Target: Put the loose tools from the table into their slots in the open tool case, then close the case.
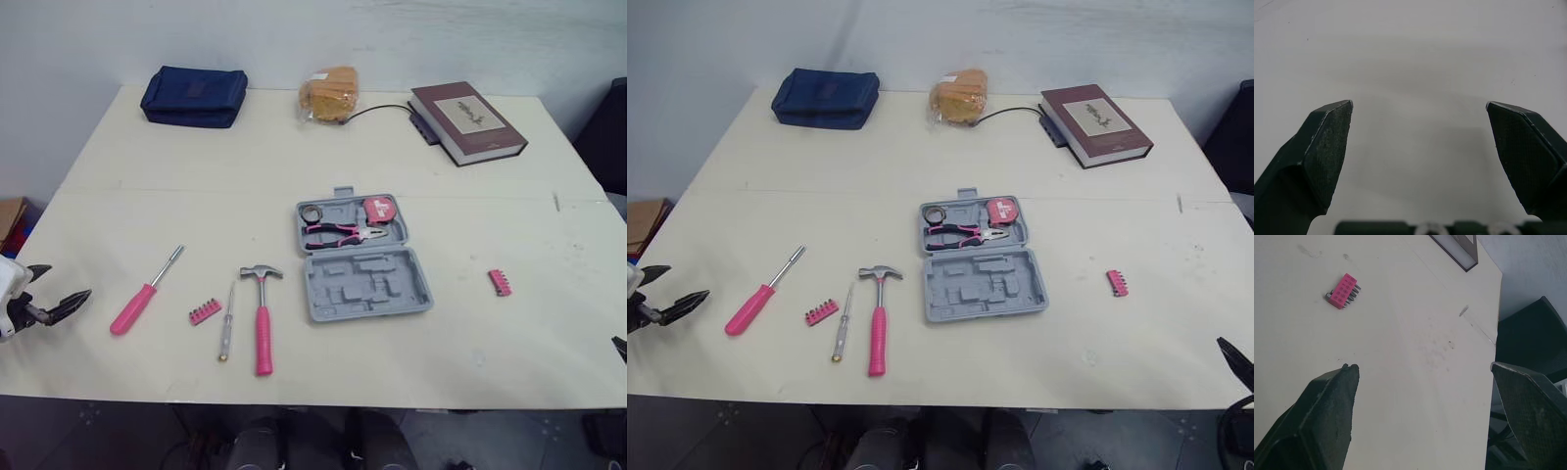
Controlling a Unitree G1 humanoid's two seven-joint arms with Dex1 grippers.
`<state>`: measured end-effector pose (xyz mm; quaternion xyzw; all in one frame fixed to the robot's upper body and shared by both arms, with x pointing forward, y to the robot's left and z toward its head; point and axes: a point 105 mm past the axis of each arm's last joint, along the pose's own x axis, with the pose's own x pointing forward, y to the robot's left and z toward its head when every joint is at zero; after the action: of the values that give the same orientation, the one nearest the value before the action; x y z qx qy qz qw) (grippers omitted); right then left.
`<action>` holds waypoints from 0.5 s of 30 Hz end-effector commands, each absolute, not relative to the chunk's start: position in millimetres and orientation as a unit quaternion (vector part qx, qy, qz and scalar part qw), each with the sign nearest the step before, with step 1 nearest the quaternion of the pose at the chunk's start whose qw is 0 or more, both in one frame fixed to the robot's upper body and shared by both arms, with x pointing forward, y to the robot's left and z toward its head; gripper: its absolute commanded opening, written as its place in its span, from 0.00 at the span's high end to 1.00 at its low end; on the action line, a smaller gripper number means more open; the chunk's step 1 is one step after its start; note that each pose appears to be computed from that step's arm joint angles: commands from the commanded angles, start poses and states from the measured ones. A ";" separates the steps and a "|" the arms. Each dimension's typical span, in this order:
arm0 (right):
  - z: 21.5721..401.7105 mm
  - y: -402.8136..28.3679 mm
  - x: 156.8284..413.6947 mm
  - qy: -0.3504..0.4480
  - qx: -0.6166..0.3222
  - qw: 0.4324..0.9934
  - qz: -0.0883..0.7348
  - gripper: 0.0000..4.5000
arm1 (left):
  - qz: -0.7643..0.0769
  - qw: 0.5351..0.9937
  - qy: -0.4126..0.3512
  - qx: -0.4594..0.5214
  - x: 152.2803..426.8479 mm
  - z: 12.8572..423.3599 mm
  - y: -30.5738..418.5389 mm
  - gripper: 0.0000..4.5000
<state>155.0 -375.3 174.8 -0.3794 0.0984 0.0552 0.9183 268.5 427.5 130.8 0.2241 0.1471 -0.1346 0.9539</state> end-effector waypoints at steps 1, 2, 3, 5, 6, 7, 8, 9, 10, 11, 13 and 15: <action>188.5 -358.3 170.7 0.062 -0.366 0.925 0.083 0.00 | -0.162 0.958 0.100 0.214 281.4 154.3 411.0 0.02; 190.4 -341.6 183.5 0.047 -0.343 0.931 0.118 0.00 | -0.201 0.956 0.074 0.201 293.3 163.7 389.5 0.02; 191.9 -329.5 191.9 0.039 -0.326 0.933 0.144 0.00 | -0.228 0.953 0.058 0.192 300.4 171.0 373.8 0.02; 193.9 -298.7 210.9 0.024 -0.298 0.932 0.204 0.00 | -0.285 0.939 0.029 0.189 312.7 181.0 336.9 0.02; 195.0 -291.9 215.3 0.022 -0.292 0.932 0.216 0.00 | -0.296 0.936 0.025 0.188 314.8 183.4 328.3 0.02; 193.3 -283.3 222.4 0.026 -0.294 0.927 0.231 0.00 | -0.319 0.929 0.023 0.185 317.1 183.2 313.7 0.02; 190.8 -275.3 226.7 0.031 -0.302 0.920 0.249 0.00 | -0.341 0.923 0.026 0.178 316.6 181.0 302.1 0.07; 188.9 -269.6 229.4 0.034 -0.308 0.914 0.261 0.00 | -0.357 0.918 0.029 0.172 315.7 179.5 293.9 0.14; 186.0 -261.3 233.6 0.039 -0.307 0.909 0.280 0.00 | -0.391 0.905 0.032 0.165 313.5 175.4 275.8 0.20; 183.7 -252.9 237.9 0.040 -0.303 0.904 0.298 0.11 | -0.423 0.890 0.036 0.165 311.2 170.7 256.4 0.28; 179.3 -241.6 246.7 0.045 -0.301 0.898 0.318 0.28 | -0.480 0.863 0.036 0.154 306.2 165.0 221.3 0.49; 175.9 -237.6 255.5 0.051 -0.303 0.897 0.319 0.52 | -0.505 0.848 0.043 0.153 305.4 160.6 203.5 0.70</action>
<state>252.0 -236.3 174.8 -0.2925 0.0454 0.3254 0.8981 307.9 212.8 149.9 0.1415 0.0539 -0.4889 0.8591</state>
